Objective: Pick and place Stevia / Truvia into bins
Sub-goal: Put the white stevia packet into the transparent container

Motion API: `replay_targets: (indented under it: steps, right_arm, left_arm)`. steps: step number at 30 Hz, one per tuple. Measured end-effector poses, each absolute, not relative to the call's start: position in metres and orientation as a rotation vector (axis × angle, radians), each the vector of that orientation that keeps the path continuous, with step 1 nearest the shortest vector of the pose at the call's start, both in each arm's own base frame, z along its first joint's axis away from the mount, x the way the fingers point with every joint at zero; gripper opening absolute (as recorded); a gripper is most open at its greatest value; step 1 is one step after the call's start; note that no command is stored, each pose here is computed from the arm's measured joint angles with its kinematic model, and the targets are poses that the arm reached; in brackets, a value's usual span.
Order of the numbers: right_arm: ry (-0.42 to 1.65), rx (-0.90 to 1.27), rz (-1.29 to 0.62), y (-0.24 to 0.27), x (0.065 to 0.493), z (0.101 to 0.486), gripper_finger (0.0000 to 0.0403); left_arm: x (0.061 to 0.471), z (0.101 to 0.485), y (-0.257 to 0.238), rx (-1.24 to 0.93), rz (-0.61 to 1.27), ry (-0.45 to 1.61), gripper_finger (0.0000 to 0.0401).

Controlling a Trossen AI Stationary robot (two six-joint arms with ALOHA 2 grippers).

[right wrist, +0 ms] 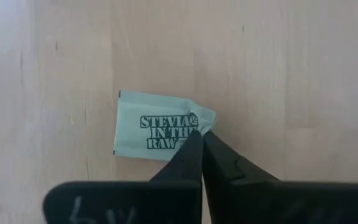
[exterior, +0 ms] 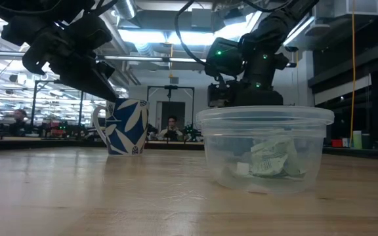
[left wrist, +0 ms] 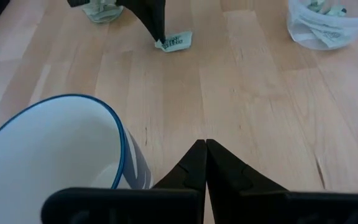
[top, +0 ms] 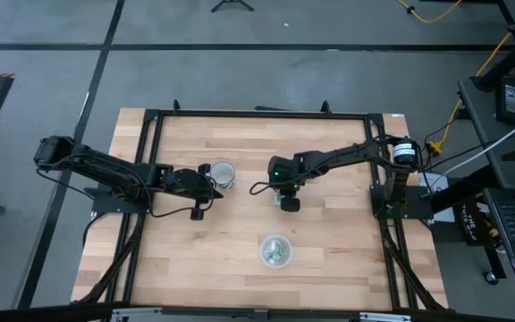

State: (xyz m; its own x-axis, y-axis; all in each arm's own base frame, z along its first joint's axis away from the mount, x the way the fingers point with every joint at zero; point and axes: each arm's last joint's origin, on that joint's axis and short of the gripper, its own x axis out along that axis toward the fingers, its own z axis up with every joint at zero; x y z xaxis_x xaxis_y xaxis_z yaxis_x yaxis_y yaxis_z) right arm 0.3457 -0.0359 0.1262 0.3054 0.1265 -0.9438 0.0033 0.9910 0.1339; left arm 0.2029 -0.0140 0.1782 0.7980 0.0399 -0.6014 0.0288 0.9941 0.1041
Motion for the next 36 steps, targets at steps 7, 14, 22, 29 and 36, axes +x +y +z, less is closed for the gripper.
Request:
replay_targets:
  steps: [7, 14, 22, 29, 36]
  right_arm:
    - [1.133, 0.053, 0.135, -0.033, 0.341, 0.165, 0.0000]
    - [1.059, -0.027, 0.156, -0.033, 0.331, 0.193, 0.0000]
    - [0.989, -0.083, 0.087, -0.031, 0.295, 0.213, 0.0000]
    - [0.841, -0.062, 0.055, -0.027, 0.269, 0.242, 0.0000]
    - [0.793, -0.017, 0.028, -0.026, 0.267, 0.250, 0.0000]
  left_arm:
    - [0.204, 0.180, -0.014, 0.121, 0.007, 0.629, 0.0002]
    - [0.207, 0.184, -0.014, 0.116, 0.009, 0.569, 0.0003]
    - [0.209, 0.187, -0.014, 0.116, 0.011, 0.534, 0.0002]
    - [0.209, 0.187, -0.014, 0.124, 0.036, 0.533, 0.0001]
    - [0.209, 0.188, -0.013, 0.123, 0.036, 0.531, 0.0005]
